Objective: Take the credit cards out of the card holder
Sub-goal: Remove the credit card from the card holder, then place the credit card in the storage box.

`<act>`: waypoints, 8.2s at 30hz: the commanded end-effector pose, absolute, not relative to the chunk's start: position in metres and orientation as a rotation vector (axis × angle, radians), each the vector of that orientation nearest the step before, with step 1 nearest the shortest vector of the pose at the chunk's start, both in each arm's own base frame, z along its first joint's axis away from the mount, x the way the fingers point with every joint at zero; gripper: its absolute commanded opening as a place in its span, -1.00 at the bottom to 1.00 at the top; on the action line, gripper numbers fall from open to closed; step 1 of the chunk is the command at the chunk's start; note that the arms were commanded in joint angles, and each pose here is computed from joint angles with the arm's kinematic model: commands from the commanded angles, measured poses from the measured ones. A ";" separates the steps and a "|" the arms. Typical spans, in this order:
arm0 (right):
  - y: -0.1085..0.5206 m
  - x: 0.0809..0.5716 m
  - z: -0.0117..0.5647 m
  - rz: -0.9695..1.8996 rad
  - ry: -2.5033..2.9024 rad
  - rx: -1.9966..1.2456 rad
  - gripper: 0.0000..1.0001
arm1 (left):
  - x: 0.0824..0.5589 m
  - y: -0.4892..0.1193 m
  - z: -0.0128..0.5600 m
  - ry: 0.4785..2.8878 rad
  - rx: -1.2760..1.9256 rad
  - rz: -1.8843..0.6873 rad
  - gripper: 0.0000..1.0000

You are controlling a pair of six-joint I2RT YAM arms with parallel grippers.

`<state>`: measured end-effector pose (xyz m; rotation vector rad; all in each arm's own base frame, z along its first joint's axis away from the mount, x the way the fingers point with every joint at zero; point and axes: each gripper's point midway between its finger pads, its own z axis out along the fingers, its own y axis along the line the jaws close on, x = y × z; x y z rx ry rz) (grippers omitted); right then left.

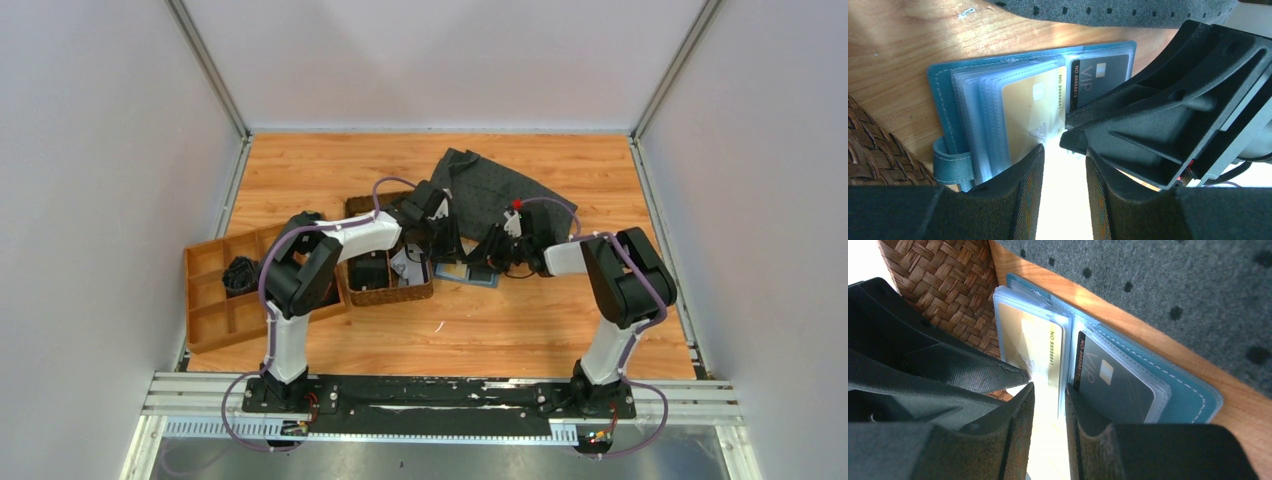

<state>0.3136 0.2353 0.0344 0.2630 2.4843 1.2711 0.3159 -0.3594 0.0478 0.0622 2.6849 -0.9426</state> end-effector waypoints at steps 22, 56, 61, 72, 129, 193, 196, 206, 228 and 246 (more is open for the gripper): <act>0.214 0.318 0.024 1.295 2.432 0.334 -0.72 | 0.318 -0.346 0.047 2.696 0.103 -0.841 -0.20; 0.116 0.255 0.025 0.562 2.673 0.333 -0.65 | 0.308 -0.388 0.083 2.610 0.355 -0.759 -0.23; 0.138 0.267 0.051 0.764 2.517 0.361 -0.50 | 0.306 -0.400 0.076 2.615 0.379 -0.812 -0.34; 0.157 0.279 0.043 1.009 2.407 0.527 -0.43 | 0.303 -0.413 0.047 2.668 0.388 -0.866 -0.45; 0.130 0.252 0.005 1.306 2.231 0.788 -0.99 | 0.278 -0.376 -0.015 2.843 0.286 -0.792 -0.46; 0.166 0.250 0.174 1.643 1.928 0.233 -0.99 | 0.254 -0.412 0.165 2.389 0.447 -1.595 0.35; 0.168 0.253 0.173 1.646 1.928 0.232 -0.99 | 0.254 -0.413 0.167 2.383 0.433 -1.609 0.27; 0.187 0.254 0.161 1.687 1.964 0.202 -0.99 | 0.256 -0.412 0.160 2.402 0.374 -1.601 -0.27; 0.184 0.265 0.155 1.423 2.148 0.059 0.22 | 0.287 -0.296 0.181 2.407 0.111 -1.341 -1.00; 0.178 0.265 0.135 1.346 2.236 0.086 0.14 | 0.378 -0.171 0.194 2.230 -0.461 -0.622 -1.00</act>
